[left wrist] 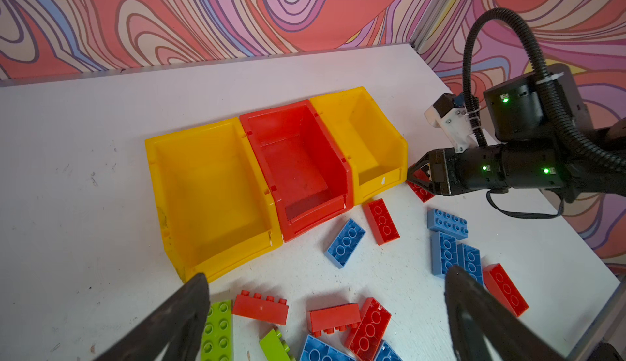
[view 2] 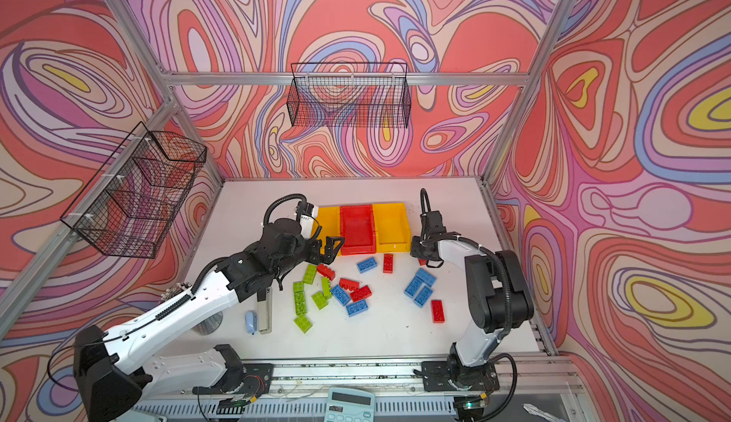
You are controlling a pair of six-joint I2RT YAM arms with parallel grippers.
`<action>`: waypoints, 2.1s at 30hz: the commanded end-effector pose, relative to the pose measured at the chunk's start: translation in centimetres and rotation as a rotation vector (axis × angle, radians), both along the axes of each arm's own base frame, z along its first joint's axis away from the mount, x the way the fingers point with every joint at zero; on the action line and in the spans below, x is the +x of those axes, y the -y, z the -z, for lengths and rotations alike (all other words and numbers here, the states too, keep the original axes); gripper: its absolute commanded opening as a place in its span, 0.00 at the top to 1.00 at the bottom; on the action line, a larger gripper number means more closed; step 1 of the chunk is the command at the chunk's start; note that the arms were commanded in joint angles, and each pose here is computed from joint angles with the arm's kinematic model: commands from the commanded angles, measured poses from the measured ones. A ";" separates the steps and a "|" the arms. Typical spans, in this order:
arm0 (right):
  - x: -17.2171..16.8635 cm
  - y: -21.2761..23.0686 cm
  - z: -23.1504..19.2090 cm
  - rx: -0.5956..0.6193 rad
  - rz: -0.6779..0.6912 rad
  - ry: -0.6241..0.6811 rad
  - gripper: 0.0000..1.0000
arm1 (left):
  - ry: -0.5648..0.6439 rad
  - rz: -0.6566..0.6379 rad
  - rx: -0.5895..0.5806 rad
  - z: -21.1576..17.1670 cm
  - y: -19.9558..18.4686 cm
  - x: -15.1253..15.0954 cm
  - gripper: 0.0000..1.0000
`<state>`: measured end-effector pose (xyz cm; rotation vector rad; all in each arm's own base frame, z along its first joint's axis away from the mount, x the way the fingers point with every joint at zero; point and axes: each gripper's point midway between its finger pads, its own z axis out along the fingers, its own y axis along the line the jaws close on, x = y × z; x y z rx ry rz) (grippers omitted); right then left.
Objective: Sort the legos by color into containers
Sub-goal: 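Close the right gripper on the red brick and lift it, then carry the red brick over the yellow bin nearest the right arm and release, then lower the right gripper onto the red brick in front of that bin and grasp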
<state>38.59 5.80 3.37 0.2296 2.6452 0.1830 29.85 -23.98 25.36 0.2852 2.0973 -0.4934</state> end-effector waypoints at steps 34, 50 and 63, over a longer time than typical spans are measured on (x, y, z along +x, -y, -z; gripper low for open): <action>6.6 -6.4 -15.2 0.064 -0.017 0.219 0.80 | 0.012 0.033 -0.025 0.2 -0.1 -1.0 0.00; 10.1 -10.1 -12.2 0.079 -0.041 0.171 0.43 | 0.037 0.032 -0.015 -0.1 -0.8 -1.3 0.00; 0.3 -8.9 -11.8 0.025 0.015 0.083 0.40 | -0.036 0.086 -0.098 0.7 0.6 -2.4 0.00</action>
